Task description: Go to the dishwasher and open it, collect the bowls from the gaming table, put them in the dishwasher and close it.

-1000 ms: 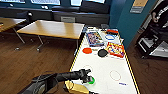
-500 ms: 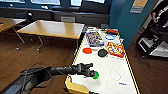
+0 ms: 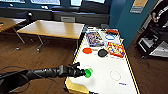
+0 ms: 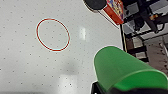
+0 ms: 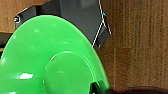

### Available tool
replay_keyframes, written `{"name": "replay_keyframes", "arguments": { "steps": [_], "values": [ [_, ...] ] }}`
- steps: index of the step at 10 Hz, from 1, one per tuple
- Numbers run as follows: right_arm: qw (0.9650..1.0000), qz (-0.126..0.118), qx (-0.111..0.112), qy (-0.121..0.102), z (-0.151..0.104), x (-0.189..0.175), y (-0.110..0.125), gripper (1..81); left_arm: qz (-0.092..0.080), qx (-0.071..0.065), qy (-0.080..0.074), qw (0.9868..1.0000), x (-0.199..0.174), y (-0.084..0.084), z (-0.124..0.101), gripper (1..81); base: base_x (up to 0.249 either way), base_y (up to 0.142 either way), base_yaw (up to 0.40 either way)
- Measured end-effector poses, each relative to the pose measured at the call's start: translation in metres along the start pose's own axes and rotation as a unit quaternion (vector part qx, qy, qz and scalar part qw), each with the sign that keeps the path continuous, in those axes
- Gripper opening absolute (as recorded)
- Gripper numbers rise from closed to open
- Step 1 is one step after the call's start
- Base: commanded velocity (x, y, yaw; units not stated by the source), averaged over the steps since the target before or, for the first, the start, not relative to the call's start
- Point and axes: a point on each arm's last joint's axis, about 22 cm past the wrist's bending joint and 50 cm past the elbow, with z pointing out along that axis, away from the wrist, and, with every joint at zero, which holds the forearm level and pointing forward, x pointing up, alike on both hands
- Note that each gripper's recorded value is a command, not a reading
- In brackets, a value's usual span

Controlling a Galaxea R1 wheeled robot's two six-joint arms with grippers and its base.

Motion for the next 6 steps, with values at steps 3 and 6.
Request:
{"name": "replay_keyframes", "arguments": {
  "steps": [3, 6],
  "values": [
    [1.0, 0.0, 0.001, 0.001, 0.001, 0.001, -0.001, 1.0, -0.006, -0.012, 0.01, 0.9999, -0.027, -0.056, -0.049, 1.0, 0.0, 0.0, 0.0],
    [1.0, 0.0, 0.002, 0.002, 0.004, 0.003, -0.004, 1.0, -0.032, 0.034, -0.023, 0.9987, -0.108, -0.14, -0.084, 1.0, 0.0, 0.0, 0.0]
  ]
}}
